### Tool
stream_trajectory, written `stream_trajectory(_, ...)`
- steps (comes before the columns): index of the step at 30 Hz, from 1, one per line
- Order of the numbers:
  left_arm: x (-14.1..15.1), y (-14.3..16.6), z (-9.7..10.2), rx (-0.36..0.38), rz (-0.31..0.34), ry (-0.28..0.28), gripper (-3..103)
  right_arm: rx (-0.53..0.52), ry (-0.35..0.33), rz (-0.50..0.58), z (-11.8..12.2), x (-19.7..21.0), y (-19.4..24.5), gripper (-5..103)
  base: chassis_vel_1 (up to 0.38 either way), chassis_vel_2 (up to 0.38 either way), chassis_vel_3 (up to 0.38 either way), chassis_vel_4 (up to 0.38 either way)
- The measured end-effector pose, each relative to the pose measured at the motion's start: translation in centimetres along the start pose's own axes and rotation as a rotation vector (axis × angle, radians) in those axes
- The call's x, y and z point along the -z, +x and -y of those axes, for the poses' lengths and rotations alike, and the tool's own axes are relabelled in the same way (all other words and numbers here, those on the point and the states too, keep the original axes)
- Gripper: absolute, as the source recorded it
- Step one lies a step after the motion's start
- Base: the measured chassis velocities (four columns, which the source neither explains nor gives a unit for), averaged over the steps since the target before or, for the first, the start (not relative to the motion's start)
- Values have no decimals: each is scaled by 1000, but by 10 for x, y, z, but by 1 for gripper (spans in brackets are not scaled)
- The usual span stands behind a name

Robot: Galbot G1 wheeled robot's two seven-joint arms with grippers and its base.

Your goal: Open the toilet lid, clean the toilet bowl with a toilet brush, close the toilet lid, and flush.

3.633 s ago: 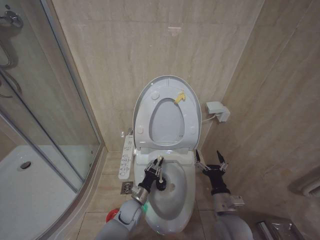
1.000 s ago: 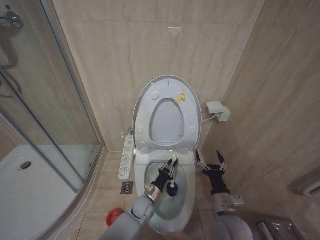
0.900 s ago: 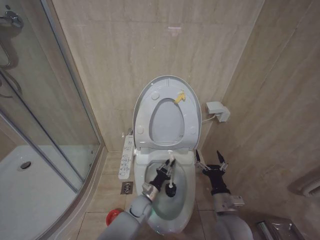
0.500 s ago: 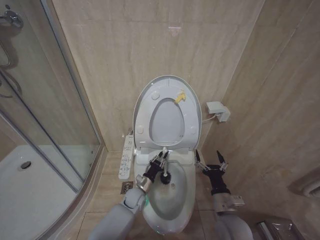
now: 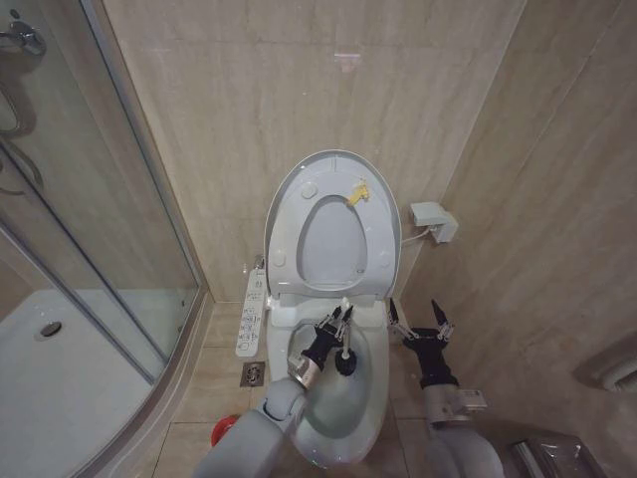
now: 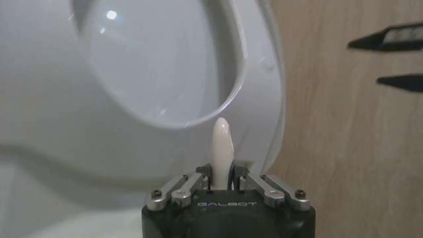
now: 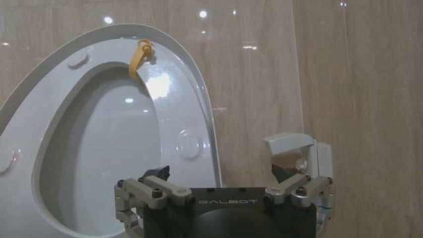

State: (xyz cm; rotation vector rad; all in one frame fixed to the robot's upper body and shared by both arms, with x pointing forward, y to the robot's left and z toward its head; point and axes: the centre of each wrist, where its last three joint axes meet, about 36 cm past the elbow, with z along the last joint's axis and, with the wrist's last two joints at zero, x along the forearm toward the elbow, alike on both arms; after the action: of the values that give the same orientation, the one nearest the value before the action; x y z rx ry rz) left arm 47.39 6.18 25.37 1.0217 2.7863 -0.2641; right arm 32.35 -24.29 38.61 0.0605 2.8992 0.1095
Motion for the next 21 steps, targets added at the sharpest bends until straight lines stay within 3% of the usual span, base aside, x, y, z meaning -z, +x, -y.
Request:
stream_trajectory(7, 4, -1, -35, 55, 2, -27, 21, 0, 0, 0, 0, 0, 0, 100, 0, 0, 0, 0)
stream_trajectory(11, 17, -5, -37, 47, 33, -39, 21, 0, 0, 0, 0, 0, 0, 100, 0, 0, 0, 0)
stream_trajectory(15, 31, -16, -16, 9, 90, -42, 21, 0, 0, 0, 0, 0, 0, 100, 0, 0, 0, 0)
stream_trajectory(21, 19, -17, 9, -34, 84, -30, 21, 0, 0, 0, 0, 0, 0, 100, 0, 0, 0, 0)
